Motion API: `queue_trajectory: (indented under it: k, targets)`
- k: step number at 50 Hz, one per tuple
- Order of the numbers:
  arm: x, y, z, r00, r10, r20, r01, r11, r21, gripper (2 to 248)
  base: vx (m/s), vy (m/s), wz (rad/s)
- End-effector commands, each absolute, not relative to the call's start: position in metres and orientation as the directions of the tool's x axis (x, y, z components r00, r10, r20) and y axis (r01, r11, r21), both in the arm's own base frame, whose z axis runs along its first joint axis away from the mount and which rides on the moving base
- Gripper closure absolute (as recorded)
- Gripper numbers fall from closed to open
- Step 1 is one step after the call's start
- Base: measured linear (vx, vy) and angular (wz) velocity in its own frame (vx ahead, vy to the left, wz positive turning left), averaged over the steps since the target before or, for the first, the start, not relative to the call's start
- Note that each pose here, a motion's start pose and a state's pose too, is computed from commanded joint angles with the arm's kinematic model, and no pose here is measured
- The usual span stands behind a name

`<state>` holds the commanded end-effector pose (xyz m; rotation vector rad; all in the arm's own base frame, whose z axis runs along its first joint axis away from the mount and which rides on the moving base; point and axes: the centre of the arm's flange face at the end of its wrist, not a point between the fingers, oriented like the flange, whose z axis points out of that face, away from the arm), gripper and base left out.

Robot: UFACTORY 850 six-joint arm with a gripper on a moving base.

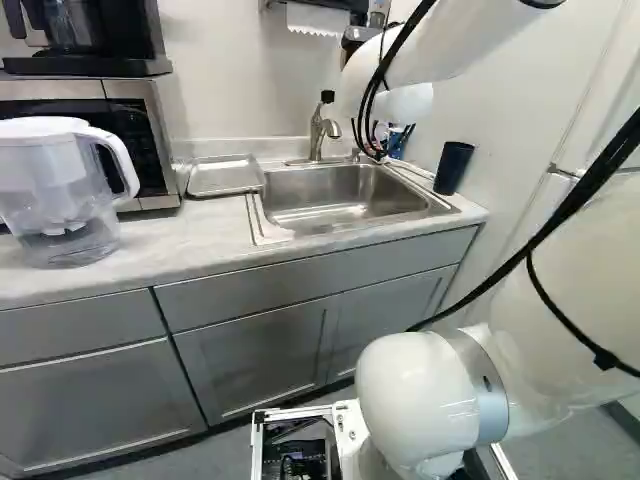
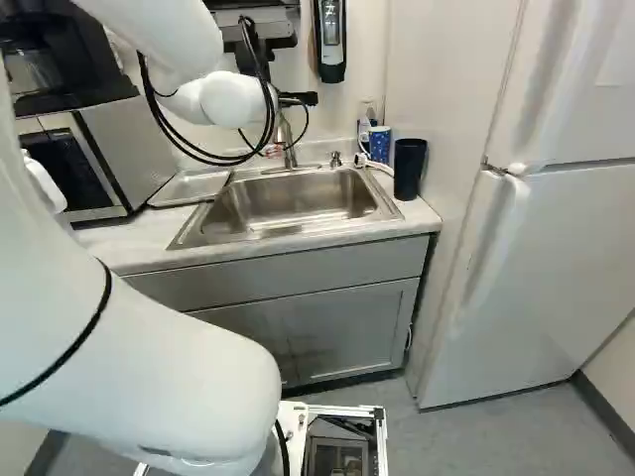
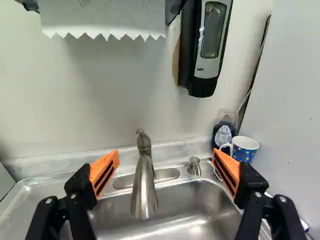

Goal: Rinse the cup and place it in the tray

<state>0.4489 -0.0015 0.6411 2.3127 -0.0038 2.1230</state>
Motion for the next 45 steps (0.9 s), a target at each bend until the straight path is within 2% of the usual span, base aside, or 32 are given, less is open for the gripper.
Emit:
queue_trajectory:
  k: [45]
  targets:
    - [0.505, -0.009, 0.637, 0.169, -0.003, 0.986, -0.017, -1.0, 0.0, 3, 0.0, 0.0, 0.0]
